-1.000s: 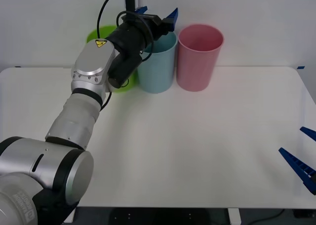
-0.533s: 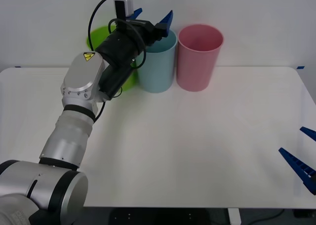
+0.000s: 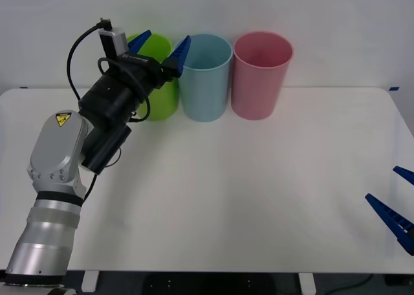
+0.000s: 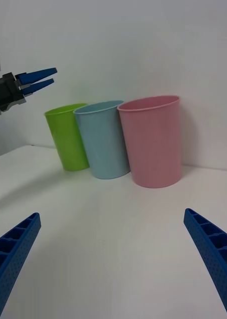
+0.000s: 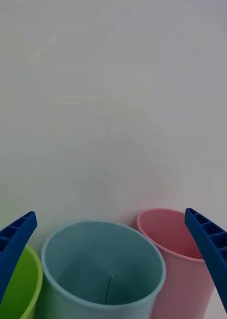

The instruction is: Grasp the object on the table and drop it into the matching bin: aluminum can to the light blue bin, PET bottle to the pink bin.

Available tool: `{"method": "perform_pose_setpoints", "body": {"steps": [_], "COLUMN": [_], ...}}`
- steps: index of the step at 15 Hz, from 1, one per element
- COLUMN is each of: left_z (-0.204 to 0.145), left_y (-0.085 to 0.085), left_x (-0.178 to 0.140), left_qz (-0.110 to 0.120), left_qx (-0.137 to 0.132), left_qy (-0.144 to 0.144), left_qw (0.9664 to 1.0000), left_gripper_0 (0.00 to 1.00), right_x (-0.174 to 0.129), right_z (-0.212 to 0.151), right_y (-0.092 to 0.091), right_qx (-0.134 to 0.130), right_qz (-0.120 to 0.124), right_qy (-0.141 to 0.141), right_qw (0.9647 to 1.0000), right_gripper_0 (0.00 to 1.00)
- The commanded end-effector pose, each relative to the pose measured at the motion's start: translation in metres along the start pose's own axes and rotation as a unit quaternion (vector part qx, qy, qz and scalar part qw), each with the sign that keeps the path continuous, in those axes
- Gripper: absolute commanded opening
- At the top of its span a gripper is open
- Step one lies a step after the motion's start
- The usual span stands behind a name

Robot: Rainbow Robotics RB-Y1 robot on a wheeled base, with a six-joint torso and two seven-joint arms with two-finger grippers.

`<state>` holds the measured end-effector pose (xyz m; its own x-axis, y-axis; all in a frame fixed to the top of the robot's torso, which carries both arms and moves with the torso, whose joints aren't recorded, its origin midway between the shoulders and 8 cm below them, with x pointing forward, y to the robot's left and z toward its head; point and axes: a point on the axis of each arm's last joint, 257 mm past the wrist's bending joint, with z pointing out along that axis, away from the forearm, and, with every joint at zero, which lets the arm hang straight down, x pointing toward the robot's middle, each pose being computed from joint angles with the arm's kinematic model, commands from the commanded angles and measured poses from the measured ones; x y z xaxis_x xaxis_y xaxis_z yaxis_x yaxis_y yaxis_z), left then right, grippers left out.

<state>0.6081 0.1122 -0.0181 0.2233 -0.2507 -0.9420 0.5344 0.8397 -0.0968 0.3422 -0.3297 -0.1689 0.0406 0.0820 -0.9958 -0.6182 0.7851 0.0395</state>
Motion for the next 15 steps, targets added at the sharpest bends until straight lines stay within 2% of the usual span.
{"method": "perform_pose_setpoints", "body": {"steps": [1, 7, 11, 15], "left_z": [-0.04, -0.122, -0.175, -0.231], "left_y": [0.007, 0.012, 0.017, 0.023], "left_x": [-0.006, -0.01, -0.014, -0.016], "left_qz": [0.009, 0.027, 0.057, 0.082], "left_qx": [0.001, 0.015, 0.024, 0.029], "left_qy": [-0.003, 0.007, 0.031, 0.068], "left_qw": [1.0, 0.9995, 0.9976, 0.9939], "left_gripper_0": [1.0, 1.0, 1.0, 1.0], "right_x": [0.0, 0.0, 0.0, 0.0], "right_z": [0.0, 0.0, 0.0, 0.0], "right_y": [0.0, 0.0, 0.0, 0.0], "right_qx": [0.0, 0.0, 0.0, 0.0], "right_qz": [0.0, 0.0, 0.0, 0.0], "right_qy": [0.0, 0.0, 0.0, 0.0], "right_qw": [1.0, 1.0, 1.0, 1.0], "right_gripper_0": [1.0, 1.0, 1.0, 1.0]}}
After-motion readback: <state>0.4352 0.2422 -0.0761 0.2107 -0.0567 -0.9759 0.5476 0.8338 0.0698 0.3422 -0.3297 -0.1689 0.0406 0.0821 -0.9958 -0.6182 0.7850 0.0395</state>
